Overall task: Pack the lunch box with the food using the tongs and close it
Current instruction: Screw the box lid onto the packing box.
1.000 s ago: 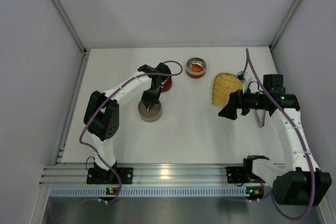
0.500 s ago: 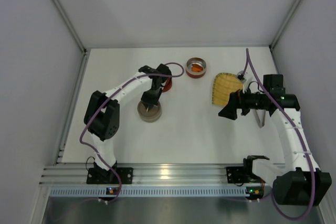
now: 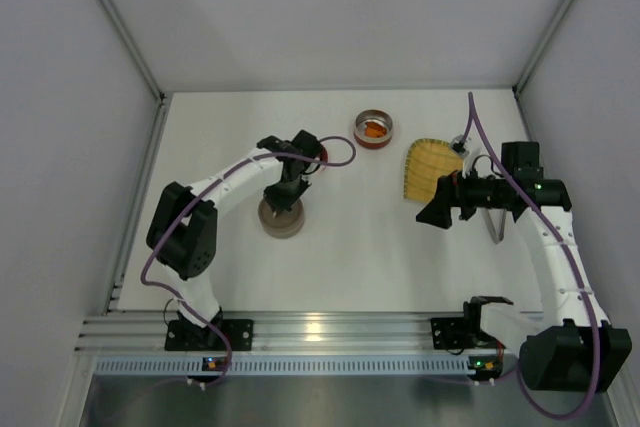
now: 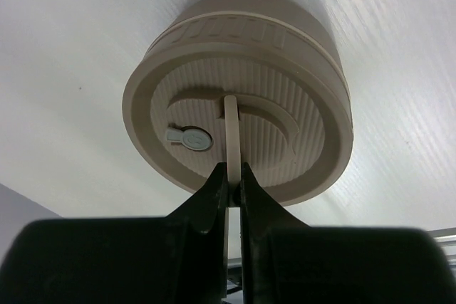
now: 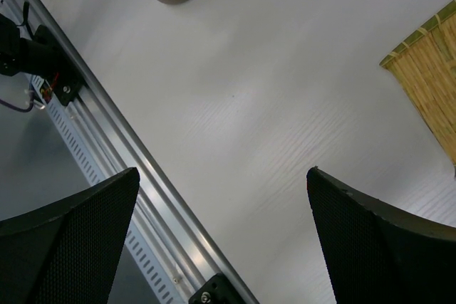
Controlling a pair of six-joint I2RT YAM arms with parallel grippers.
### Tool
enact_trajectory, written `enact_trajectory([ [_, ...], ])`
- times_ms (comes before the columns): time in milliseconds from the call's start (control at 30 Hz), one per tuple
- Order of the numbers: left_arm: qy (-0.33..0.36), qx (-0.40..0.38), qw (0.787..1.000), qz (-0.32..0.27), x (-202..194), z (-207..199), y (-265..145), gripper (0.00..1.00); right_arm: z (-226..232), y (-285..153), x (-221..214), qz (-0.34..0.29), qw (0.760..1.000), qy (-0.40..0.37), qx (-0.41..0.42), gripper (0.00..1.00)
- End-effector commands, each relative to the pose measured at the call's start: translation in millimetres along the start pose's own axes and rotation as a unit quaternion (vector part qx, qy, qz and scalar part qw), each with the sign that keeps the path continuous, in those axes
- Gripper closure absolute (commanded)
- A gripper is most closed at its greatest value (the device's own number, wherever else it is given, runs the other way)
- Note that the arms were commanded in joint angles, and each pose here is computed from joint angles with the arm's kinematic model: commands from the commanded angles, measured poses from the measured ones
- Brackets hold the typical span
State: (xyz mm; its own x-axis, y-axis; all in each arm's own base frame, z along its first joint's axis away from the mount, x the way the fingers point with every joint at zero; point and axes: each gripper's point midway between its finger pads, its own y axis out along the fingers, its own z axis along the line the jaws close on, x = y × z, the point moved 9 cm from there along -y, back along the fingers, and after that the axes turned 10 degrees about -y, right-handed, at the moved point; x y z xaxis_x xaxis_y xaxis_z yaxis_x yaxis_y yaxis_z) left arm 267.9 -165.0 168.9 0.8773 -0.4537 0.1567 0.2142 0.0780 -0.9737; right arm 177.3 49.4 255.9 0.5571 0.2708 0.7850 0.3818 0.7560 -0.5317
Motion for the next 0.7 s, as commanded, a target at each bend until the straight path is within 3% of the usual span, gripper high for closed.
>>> enact_trajectory([
  [0, 0.104, -0.069, 0.992, 0.029, -22.0, -4.6, 10.9, 1.0, -3.6, -3.6, 8.6, -0.02, 0.999, -0.029, -0.001, 0.01],
  [200, 0.221, -0.136, 0.966, 0.009, -45.6, -4.6, 17.1, 1.0, -4.1, -4.1, 10.0, -0.015, 0.999, -0.032, 0.004, 0.0],
  [367, 0.339, -0.168, 0.926, -0.004, -66.6, -1.0, 14.5, 1.0, -4.9, -4.0, 12.6, -0.015, 0.999, -0.031, 0.008, 0.01],
  [667, 0.409, -0.206, 0.889, -0.034, -78.6, -3.5, -6.3, 1.0, -3.6, -4.7, 13.7, -0.016, 0.999, -0.028, 0.012, 0.01],
])
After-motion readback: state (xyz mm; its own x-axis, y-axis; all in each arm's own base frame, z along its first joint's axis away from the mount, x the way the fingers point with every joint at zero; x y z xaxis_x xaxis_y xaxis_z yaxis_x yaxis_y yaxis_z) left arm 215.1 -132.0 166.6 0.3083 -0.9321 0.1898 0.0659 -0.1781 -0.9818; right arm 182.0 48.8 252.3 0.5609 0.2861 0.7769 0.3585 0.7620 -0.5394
